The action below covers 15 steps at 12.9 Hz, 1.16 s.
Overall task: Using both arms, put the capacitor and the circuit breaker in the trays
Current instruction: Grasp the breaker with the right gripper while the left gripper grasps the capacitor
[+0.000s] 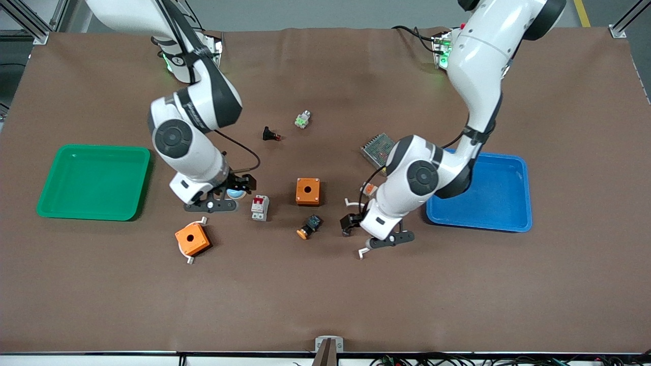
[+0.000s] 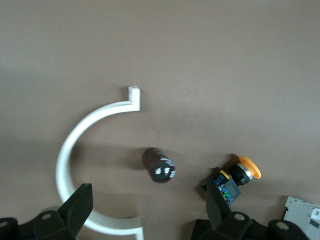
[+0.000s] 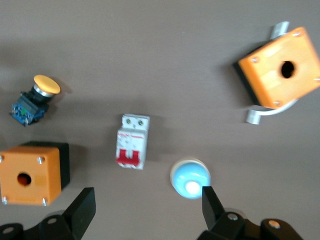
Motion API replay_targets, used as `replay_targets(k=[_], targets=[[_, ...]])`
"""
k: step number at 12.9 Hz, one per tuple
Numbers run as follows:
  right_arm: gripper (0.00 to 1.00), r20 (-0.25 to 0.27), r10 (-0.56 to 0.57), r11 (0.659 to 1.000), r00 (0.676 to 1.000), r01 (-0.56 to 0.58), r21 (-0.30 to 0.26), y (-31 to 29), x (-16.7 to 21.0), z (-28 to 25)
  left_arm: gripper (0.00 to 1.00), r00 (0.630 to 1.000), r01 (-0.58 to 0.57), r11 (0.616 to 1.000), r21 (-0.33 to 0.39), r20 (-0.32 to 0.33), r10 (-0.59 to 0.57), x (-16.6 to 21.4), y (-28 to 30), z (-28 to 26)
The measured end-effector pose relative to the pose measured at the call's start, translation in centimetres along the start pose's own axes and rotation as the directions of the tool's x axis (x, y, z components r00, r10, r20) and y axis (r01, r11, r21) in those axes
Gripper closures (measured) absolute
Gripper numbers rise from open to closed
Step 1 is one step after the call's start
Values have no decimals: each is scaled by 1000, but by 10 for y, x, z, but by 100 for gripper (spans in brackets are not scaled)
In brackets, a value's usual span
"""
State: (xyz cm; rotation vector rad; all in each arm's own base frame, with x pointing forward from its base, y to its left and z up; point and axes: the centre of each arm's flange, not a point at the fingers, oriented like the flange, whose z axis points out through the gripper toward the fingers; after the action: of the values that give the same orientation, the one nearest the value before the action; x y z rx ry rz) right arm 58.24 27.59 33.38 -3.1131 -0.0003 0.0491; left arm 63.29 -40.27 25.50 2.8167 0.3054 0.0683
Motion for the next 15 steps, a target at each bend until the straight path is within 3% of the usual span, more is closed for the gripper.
replay_targets(k=[5,8,10,11,12,13,15], targets=[[5,18,59,998,998,-59,37,-11,6,61,0,997,-27,998,65,-71,31,-24,4,60],[5,12,58,998,998,-58,39,-16,7,84,0,996,-39,996,81,-71,44,-34,7,76],[7,3,56,998,998,-56,41,-19,7,98,4,996,-40,996,80,-73,46,-34,8,75],[7,-1,56,998,998,-56,41,-20,7,104,12,996,-40,996,80,-76,46,-33,8,75],[14,-1,56,998,998,-56,40,-20,7,110,18,996,-38,996,81,-80,45,-31,7,74],[14,1,55,998,998,-55,39,-20,7,113,18,995,-36,996,80,-89,43,-28,5,72],[30,4,55,998,998,-55,37,-21,7,116,22,992,-33,997,70,-116,41,-21,3,68]])
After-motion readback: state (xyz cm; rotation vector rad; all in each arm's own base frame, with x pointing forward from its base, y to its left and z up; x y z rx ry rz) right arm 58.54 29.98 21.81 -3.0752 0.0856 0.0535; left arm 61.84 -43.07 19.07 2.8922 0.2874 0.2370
